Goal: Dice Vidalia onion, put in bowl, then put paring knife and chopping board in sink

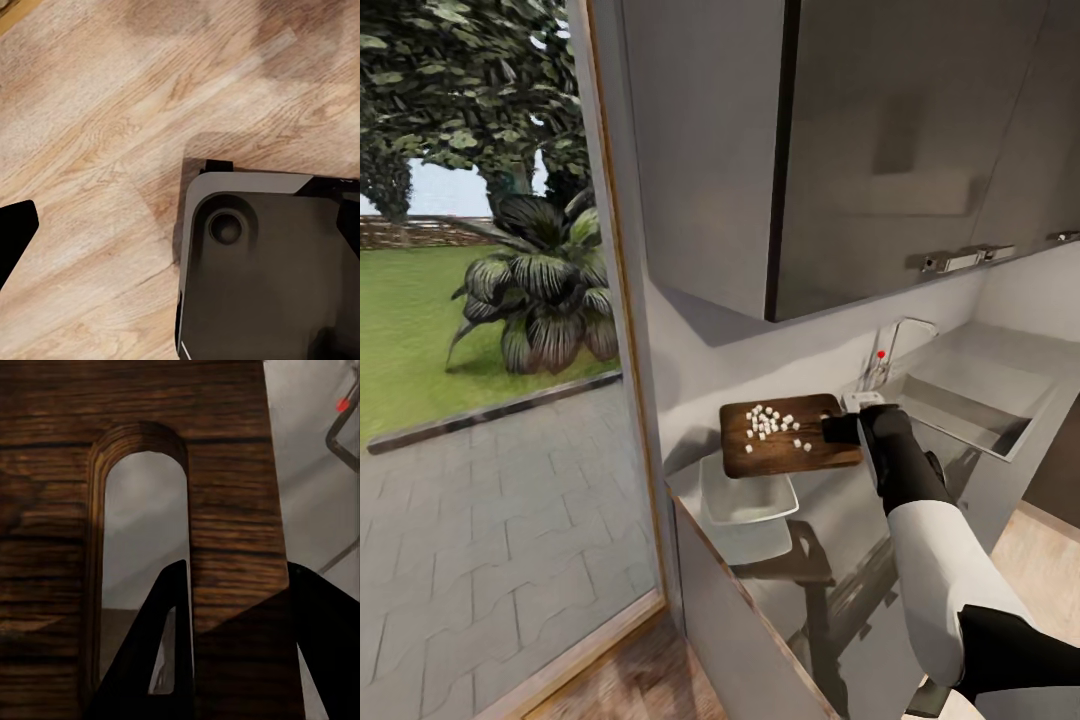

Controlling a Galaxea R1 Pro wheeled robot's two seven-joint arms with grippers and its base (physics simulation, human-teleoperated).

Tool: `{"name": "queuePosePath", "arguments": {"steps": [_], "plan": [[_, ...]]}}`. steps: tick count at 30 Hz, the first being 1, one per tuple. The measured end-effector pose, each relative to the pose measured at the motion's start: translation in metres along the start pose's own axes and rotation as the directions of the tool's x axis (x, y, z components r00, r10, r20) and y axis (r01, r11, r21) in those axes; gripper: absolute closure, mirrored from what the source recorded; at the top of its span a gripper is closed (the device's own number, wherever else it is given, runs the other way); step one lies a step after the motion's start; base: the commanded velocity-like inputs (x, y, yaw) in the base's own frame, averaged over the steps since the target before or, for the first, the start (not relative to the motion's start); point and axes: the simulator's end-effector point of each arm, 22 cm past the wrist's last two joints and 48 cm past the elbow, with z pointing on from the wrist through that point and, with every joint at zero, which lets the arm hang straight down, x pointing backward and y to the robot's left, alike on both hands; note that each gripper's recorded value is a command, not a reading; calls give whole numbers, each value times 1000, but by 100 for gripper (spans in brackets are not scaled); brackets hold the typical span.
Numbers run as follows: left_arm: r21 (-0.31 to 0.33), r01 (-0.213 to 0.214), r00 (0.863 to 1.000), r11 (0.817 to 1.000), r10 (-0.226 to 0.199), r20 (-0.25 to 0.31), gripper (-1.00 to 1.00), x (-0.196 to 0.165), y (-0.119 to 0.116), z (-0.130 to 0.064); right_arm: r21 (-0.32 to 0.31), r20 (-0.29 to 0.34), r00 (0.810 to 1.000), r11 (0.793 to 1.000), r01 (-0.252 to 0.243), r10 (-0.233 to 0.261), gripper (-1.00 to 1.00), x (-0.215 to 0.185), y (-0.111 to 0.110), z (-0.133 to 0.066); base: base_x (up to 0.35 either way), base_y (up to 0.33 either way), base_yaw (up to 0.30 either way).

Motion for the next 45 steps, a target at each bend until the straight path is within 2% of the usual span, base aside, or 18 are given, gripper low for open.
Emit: {"name": "queuePosePath", "arguments": {"steps": [5,18,25,27,30,33,45], "plan": [[0,0,1000,1000,0,0,-100,0,0,0,7,26,1000,1000,8,-8,100,-6,-2,0,0,0,0],[0,0,1000,1000,0,0,-100,0,0,0,17,21,1000,1000,15,-15,100,-5,-4,0,0,0,0],[0,0,1000,1000,0,0,-100,0,0,0,67,21,1000,998,21,-22,100,-5,-15,-1,0,49,0],[0,0,1000,1000,0,0,-100,0,0,0,85,17,999,996,37,-38,100,-5,-18,-1,0,4,0],[0,0,1000,1000,0,0,-100,0,0,0,145,2,994,984,108,-109,100,-5,-28,-2,0,0,0],[0,0,1000,1000,0,0,-100,0,0,0,169,-6,990,976,139,-140,100,-5,-32,-3,0,0,0],[0,0,1000,1000,0,0,-100,0,0,0,180,-9,988,972,151,-152,100,-5,-34,-4,0,0,0]]}}
